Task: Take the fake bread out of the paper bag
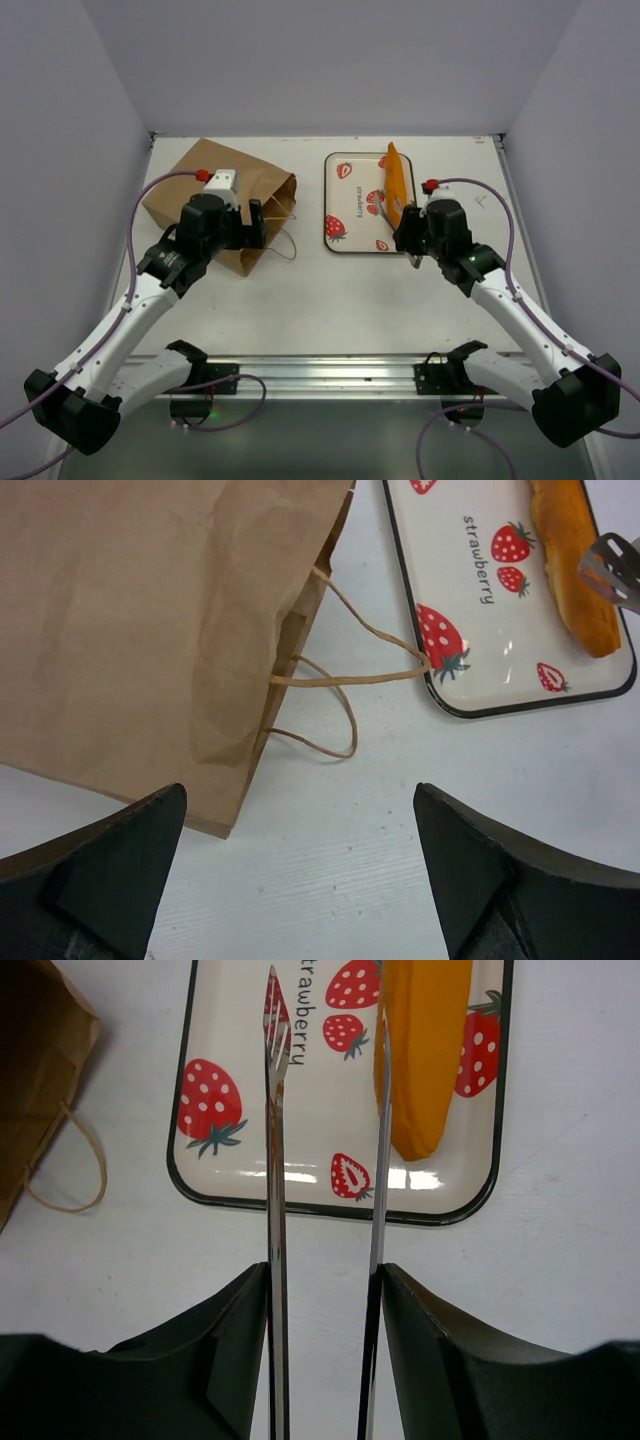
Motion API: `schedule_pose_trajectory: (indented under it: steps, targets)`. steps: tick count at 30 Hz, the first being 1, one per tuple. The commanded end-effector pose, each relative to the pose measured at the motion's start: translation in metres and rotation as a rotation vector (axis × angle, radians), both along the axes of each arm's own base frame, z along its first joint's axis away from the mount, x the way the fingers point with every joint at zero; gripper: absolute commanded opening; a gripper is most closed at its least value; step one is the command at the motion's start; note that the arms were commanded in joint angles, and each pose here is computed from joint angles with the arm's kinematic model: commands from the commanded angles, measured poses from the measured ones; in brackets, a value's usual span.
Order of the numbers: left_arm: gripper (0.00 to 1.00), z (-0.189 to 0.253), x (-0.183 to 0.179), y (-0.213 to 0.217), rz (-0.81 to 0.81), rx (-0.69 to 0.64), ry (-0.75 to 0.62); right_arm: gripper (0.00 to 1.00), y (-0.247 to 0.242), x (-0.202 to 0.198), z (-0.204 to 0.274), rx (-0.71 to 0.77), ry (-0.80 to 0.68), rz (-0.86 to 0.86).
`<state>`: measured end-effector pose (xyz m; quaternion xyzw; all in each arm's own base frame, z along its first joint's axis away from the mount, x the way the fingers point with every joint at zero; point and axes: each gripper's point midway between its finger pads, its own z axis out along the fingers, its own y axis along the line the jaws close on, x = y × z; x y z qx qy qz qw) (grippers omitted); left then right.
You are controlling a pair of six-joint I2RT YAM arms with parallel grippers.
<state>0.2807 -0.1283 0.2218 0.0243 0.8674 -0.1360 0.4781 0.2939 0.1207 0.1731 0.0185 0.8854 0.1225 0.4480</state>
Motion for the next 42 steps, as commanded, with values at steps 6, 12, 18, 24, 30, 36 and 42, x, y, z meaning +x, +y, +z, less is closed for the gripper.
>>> schedule_pose_trajectory:
  steps: [6,12,18,24,30,36,42]
  targets:
    - [1.0,0.017,0.026,0.017,0.095,0.124,-0.005,0.52,0.019,0.004,0.04,0.093,-0.072,0.071]
    - [1.0,0.004,0.02,0.019,0.076,0.174,0.001,0.52,0.032,-0.003,0.044,0.11,-0.059,0.133]
    - [1.0,-0.001,0.011,0.015,0.037,0.285,0.004,0.53,0.039,-0.006,0.047,0.128,-0.059,0.173]
    - [1.0,-0.02,0.003,0.028,0.088,0.387,0.076,0.53,0.047,-0.007,0.041,0.156,-0.048,0.199]
    - [0.99,-0.031,0.008,0.036,0.066,0.475,0.027,0.53,0.051,-0.007,0.044,0.164,-0.052,0.219]
    - [0.99,-0.029,0.019,0.021,0.008,0.509,0.0,0.53,0.055,-0.007,0.046,0.178,-0.051,0.242]
    - [1.0,-0.033,0.038,0.013,0.021,0.565,0.013,0.53,0.06,-0.011,0.045,0.193,-0.042,0.267]
